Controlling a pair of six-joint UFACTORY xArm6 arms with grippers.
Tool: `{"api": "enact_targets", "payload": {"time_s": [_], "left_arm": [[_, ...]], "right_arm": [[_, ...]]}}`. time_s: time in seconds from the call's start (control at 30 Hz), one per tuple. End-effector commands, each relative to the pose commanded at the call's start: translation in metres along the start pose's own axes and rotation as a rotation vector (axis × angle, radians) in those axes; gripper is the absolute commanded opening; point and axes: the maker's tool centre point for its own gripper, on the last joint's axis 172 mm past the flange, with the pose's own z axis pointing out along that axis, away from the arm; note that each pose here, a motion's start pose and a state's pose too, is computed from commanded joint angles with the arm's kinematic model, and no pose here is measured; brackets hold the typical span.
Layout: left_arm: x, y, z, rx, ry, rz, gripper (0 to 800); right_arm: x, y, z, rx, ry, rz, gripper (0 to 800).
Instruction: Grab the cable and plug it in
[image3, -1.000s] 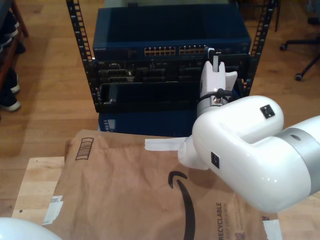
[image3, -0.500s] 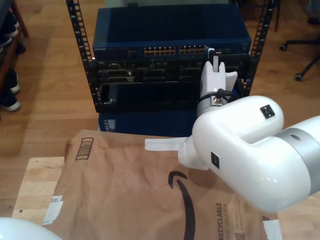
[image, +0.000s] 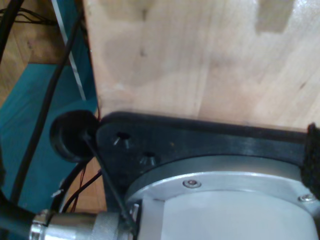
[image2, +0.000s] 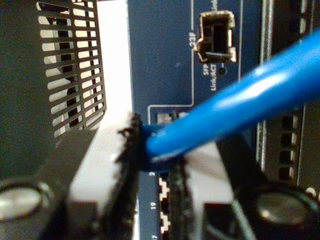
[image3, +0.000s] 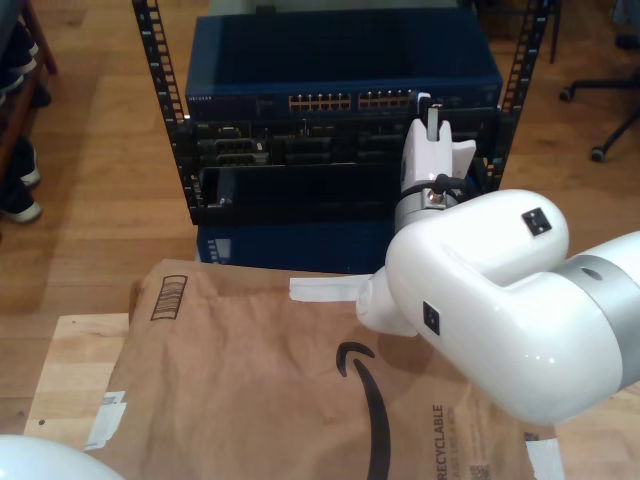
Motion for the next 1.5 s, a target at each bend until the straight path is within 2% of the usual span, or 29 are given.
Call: {"api": "enact_targets", "payload": {"time_s": [1.03, 1.13, 1.2, 1.23, 1.3, 1.5], "left_arm": [[0.000, 0.000, 0.000, 0.000, 0.000, 0.000, 800], [0.000, 0.000, 0.000, 0.000, 0.000, 0.000, 800], [0.000, 0.000, 0.000, 0.000, -0.002, 0.000, 800], [0.000, 0.000, 0.000, 0.000, 0.000, 0.000, 800], [0.000, 0.000, 0.000, 0.000, 0.000, 0.000, 800], [0.000, 0.000, 0.000, 0.000, 0.000, 0.000, 800]], "right_arm": [[-0.009, 0.019, 0.008, -0.049, -0.015, 0.005, 7], [-0.010, 0.016, 0.008, -0.046, -0.018, 0.004, 98], [-0.011, 0.014, 0.008, -0.044, -0.024, 0.002, 234], [-0.014, 0.012, 0.008, -0.041, -0.033, 0.000, 276], [-0.021, 0.006, 0.008, -0.031, -0.056, -0.003, 312], [-0.019, 0.004, 0.007, -0.027, -0.055, -0.006, 315]]}}
